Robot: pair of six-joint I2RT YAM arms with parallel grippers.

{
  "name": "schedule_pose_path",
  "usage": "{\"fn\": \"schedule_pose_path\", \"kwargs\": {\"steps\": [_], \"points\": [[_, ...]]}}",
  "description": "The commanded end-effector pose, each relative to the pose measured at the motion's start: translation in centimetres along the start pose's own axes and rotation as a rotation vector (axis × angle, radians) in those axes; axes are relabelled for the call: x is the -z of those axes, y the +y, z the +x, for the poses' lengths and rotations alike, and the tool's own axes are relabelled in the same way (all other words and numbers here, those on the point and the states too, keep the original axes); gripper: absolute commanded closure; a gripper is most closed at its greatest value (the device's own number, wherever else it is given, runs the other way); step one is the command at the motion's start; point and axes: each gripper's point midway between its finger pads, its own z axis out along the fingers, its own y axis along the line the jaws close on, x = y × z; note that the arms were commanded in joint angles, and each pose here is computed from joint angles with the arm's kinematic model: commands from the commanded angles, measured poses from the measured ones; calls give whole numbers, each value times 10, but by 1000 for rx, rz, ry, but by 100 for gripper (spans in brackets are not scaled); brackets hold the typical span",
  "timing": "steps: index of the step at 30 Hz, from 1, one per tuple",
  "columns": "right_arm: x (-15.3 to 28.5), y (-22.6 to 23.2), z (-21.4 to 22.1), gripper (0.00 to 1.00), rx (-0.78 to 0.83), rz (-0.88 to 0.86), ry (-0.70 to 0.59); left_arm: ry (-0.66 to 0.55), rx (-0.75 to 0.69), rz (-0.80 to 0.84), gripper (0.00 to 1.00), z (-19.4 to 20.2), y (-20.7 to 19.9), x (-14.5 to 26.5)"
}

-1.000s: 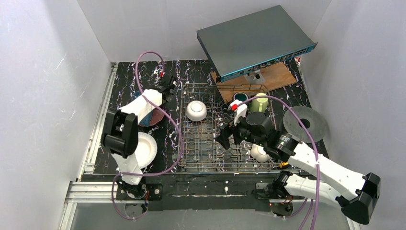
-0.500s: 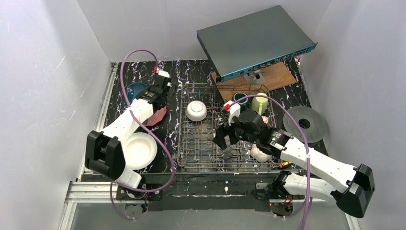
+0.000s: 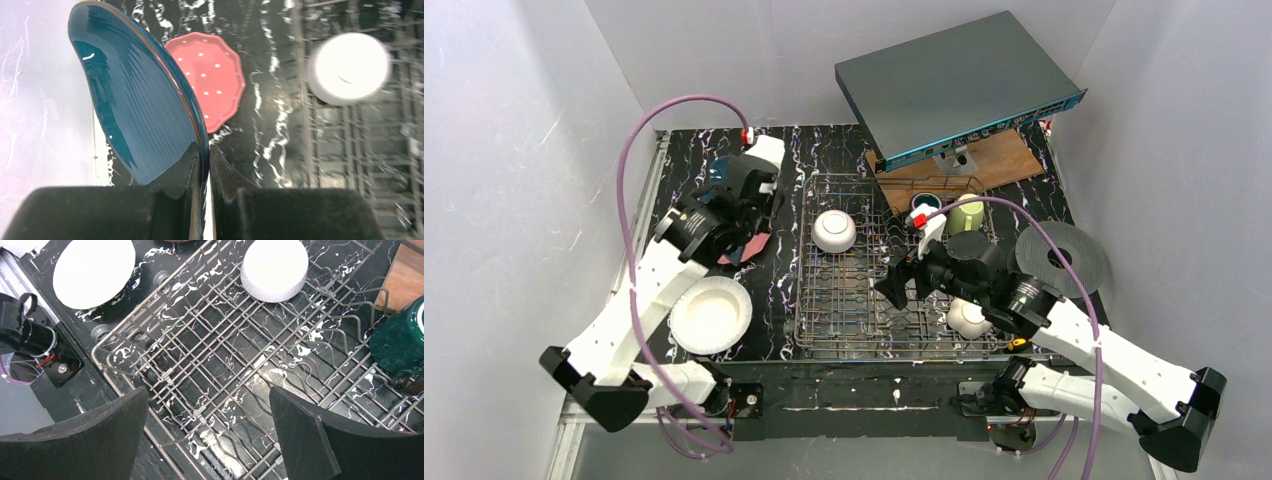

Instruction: Load the mixed dishes into the dish rack

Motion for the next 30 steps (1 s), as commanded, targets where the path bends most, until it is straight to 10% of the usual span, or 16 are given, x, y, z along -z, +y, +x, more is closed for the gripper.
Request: {"fn": "schedule_pose_path", "kwargs": {"steps": [1, 30], "points": [[17, 5, -29, 2, 12, -10, -96, -16, -1, 169, 100, 8, -23, 56], [56, -26, -31, 2, 103, 144, -163, 46, -265, 1180, 100, 56, -237, 143]]}}
